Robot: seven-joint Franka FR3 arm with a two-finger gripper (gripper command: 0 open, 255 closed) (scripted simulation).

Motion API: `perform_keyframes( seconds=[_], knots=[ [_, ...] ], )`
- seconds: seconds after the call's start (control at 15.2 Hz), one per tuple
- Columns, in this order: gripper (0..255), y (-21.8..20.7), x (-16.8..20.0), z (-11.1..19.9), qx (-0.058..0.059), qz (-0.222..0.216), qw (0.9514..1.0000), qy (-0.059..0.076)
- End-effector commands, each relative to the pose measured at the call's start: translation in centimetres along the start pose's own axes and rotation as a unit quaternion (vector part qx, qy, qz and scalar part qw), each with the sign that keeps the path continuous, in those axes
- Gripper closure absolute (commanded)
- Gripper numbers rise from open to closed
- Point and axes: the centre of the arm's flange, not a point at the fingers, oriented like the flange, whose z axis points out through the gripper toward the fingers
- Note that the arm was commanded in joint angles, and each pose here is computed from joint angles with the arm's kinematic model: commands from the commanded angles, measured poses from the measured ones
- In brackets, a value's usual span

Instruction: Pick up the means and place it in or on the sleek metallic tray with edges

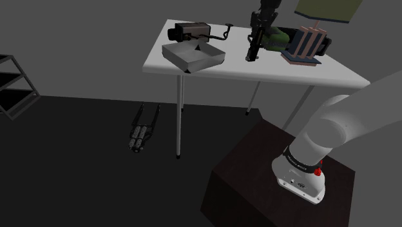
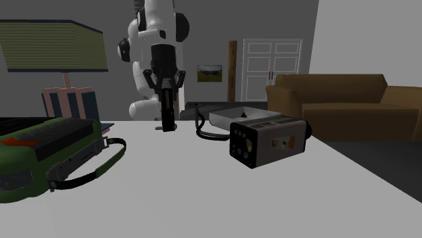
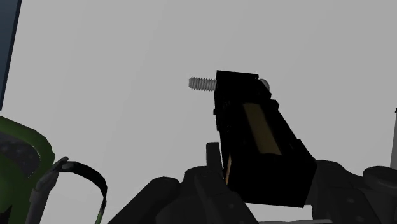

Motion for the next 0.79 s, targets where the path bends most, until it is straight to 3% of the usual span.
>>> perform_keyframes(
  seconds=[0.0, 0.46, 0.73],
  knots=[
    [255, 0.0, 0.0, 0.0, 0.000, 0.000, 1.0000, 0.000],
    [255, 0.0, 0.0, 0.0, 0.000, 0.000, 1.0000, 0.000],
    [255, 0.1, 0.3, -2.0, 0.000, 0.000, 1.0000, 0.000]
  ],
)
